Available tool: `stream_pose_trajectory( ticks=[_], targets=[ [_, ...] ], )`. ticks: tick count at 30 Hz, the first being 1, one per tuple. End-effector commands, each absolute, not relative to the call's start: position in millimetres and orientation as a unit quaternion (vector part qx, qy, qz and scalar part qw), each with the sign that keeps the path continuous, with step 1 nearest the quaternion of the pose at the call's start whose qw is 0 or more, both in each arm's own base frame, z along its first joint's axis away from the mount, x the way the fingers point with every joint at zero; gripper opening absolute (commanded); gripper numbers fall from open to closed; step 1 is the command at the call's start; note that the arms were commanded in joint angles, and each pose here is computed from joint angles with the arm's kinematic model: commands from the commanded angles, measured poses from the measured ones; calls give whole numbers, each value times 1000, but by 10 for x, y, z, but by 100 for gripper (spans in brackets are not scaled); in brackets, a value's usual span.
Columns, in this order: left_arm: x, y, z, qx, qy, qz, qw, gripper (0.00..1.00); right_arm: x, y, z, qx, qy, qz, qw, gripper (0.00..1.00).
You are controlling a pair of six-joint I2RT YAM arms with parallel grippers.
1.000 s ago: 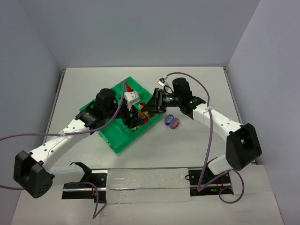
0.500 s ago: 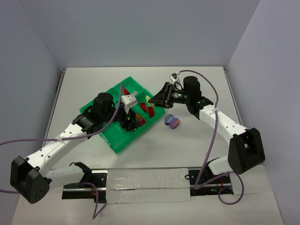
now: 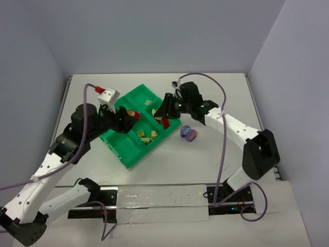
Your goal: Sort the legos into containers by color
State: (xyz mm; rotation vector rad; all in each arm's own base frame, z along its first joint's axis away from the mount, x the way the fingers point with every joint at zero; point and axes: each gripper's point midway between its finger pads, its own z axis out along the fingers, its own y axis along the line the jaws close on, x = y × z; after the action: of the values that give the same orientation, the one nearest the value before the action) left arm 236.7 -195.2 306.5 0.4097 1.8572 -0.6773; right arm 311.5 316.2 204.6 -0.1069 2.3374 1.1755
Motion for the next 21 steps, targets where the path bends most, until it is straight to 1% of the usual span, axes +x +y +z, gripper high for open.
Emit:
stream_pose_trajectory(
  ticks=[1, 3, 5, 6, 7, 8, 9, 12, 14, 15, 17, 21],
  targets=[
    [2502, -1650, 3466, 42, 780, -265, 566, 0, 3150, 3383, 1834, -85, 885, 376, 262, 4],
    [2576, -1528, 3496, -8, 789, -243, 564, 0, 3119, 3525, 1808, -100, 887, 369, 260, 7],
    [2646, -1510, 3462, -24, 798, -229, 556, 0, 3133, 3599, 1683, -101, 893, 361, 250, 10],
    [2665, -1497, 3474, -33, 801, -225, 554, 0, 3142, 3637, 1663, -103, 894, 360, 247, 17],
    [2687, -1486, 3477, -42, 803, -221, 552, 0, 3146, 3667, 1641, -105, 895, 358, 244, 29],
    [2711, -1479, 3466, -48, 805, -218, 550, 0, 3147, 3683, 1617, -109, 896, 356, 242, 45],
    [2730, -1471, 3463, -54, 806, -214, 549, 0, 3148, 3696, 1597, -112, 897, 354, 240, 59],
    [2744, -1464, 3503, -60, 804, -213, 551, 0, 3159, 3715, 1622, -118, 896, 356, 239, 76],
    [2754, -1469, 3523, -61, 802, -215, 553, 0, 3161, 3719, 1665, -122, 894, 356, 242, 81],
    [2760, -1468, 3528, -63, 802, -215, 554, 0, 3166, 3718, 1698, -123, 894, 356, 244, 82],
    [2787, -1469, 3516, -67, 804, -211, 552, 0, 3178, 3700, 1768, -124, 892, 354, 253, 82],
    [2898, -1546, 3409, -72, 817, -203, 534, 0, 3251, 3445, 1883, -104, 895, 333, 278, 82]
  ],
)
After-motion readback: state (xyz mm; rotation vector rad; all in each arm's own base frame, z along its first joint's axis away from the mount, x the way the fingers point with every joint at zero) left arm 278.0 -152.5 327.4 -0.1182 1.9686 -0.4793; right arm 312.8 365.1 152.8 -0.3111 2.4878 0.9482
